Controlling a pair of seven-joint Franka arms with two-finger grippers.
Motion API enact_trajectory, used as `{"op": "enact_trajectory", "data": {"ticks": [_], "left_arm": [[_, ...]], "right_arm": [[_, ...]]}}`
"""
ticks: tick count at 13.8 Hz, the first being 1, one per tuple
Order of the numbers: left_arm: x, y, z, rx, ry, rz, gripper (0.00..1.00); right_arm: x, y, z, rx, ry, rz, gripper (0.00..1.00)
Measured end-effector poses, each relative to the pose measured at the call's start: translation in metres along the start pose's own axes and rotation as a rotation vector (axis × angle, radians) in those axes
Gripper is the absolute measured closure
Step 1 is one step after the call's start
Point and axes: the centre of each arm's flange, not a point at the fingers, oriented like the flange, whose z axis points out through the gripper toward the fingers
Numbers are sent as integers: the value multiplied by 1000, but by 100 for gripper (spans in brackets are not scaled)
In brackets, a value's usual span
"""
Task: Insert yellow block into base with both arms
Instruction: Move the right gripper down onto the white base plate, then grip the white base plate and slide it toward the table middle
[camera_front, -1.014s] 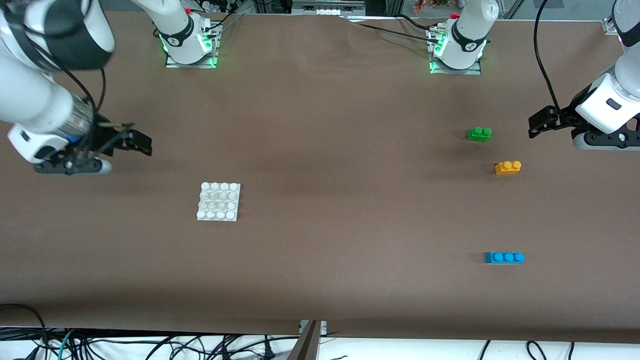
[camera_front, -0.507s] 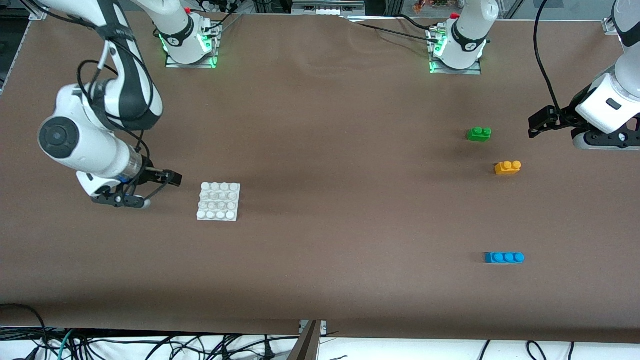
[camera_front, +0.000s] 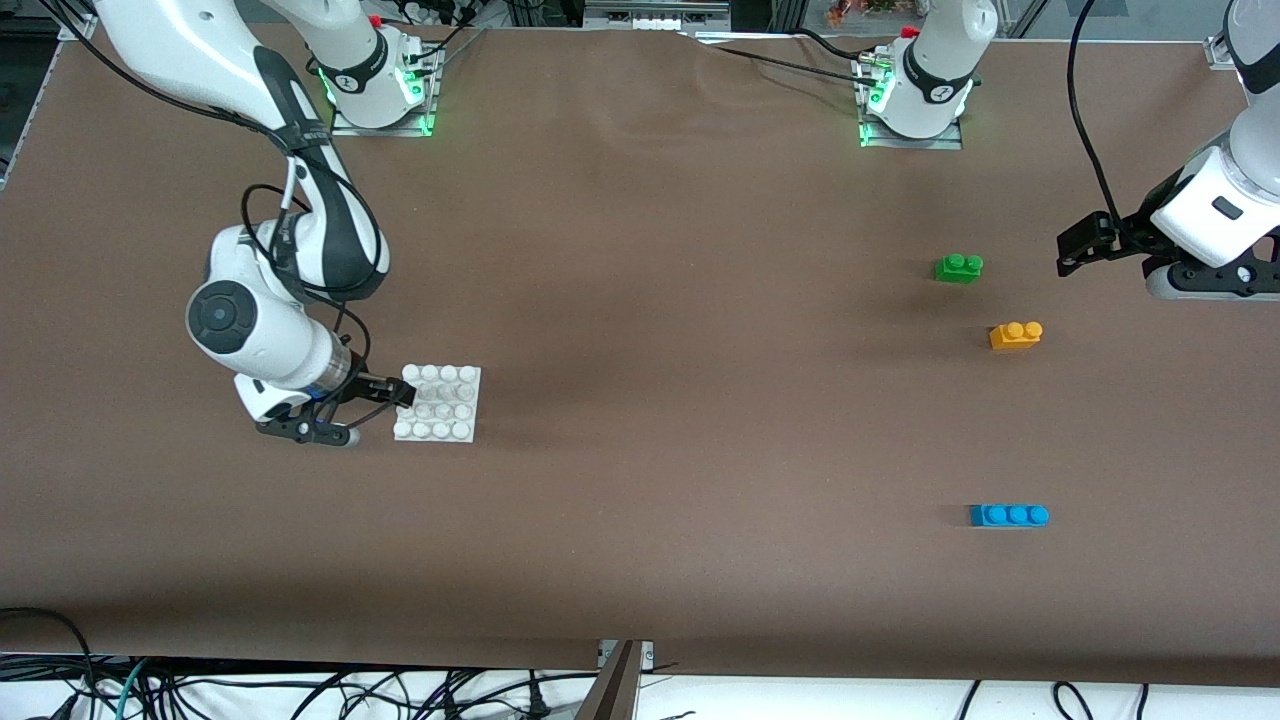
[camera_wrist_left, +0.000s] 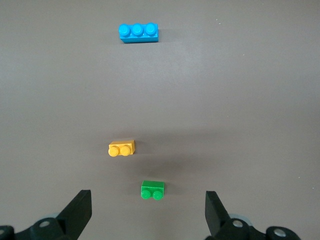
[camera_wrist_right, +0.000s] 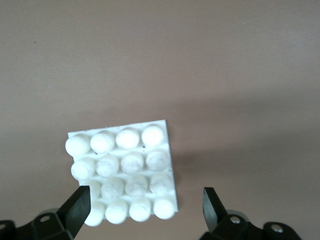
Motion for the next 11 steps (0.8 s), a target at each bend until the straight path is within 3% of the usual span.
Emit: {"op": "enact_trajectory", "data": {"ticks": [6, 11], "left_arm": [[0, 0, 0, 0, 0, 0, 0], [0, 0, 0, 0, 0, 0, 0]], "right_arm": [[0, -2, 45, 5, 18, 9, 1], [-21, 5, 81, 12, 41, 9, 1]]}}
